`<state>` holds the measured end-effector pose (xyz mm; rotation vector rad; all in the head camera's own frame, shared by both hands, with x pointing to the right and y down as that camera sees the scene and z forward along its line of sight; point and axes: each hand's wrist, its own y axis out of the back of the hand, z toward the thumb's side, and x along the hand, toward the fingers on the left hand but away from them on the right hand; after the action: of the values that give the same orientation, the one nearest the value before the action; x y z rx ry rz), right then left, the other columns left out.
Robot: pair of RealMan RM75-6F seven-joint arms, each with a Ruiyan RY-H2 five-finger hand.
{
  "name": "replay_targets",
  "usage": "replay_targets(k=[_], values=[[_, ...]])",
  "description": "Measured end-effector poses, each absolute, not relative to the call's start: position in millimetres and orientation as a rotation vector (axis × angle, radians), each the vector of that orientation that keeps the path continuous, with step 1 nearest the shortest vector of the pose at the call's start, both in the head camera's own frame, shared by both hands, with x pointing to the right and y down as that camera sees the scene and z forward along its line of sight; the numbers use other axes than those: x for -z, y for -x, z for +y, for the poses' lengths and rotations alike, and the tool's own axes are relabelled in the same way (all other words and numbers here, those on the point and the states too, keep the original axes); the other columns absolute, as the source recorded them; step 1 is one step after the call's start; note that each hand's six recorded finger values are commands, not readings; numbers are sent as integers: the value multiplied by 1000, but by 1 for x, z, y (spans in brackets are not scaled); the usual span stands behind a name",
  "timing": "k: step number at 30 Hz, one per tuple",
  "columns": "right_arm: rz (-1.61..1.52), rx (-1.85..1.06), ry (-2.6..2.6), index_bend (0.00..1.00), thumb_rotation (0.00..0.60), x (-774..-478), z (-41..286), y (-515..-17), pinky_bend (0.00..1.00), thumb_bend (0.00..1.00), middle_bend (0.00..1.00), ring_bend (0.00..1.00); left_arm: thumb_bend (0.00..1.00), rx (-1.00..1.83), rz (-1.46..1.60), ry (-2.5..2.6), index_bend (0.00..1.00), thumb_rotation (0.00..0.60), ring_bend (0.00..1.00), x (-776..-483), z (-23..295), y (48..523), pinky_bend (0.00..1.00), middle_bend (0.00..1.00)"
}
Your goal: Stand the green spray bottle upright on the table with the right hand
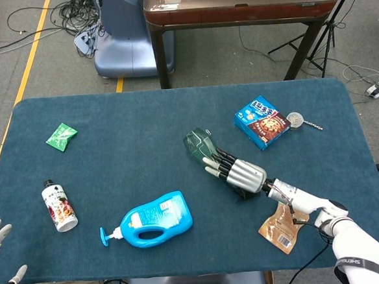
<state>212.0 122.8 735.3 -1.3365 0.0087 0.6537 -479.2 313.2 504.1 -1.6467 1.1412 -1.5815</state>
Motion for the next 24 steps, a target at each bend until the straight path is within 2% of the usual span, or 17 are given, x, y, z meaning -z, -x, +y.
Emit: replay_targets(k=[10,16,20,22,24], values=[[13,-563,1365,0,600,-746,143,-163,0,0,0,0,255,1590,1157,1643,96,600,0,-503,317,484,0,0],[-57,-534,1391,0,600,-740,142,-138,0,0,0,0,255,1590,1159,1644,96,600,0,-503,317,485,0,0],[-43,-542,1408,3,600,-741,140,-139,0,0,0,0,255,1593,1161,1645,97,600,0,-504,318,487,0,0],[-24,-557,1418,30,600,-743,138,-143,0,0,0,0,255,1593,1162,1646,100,600,0,-504,318,487,0,0],[-10,-572,1425,99,600,-745,136,-145,0,0,0,0,255,1591,1161,1648,109,600,0,-504,318,486,0,0]])
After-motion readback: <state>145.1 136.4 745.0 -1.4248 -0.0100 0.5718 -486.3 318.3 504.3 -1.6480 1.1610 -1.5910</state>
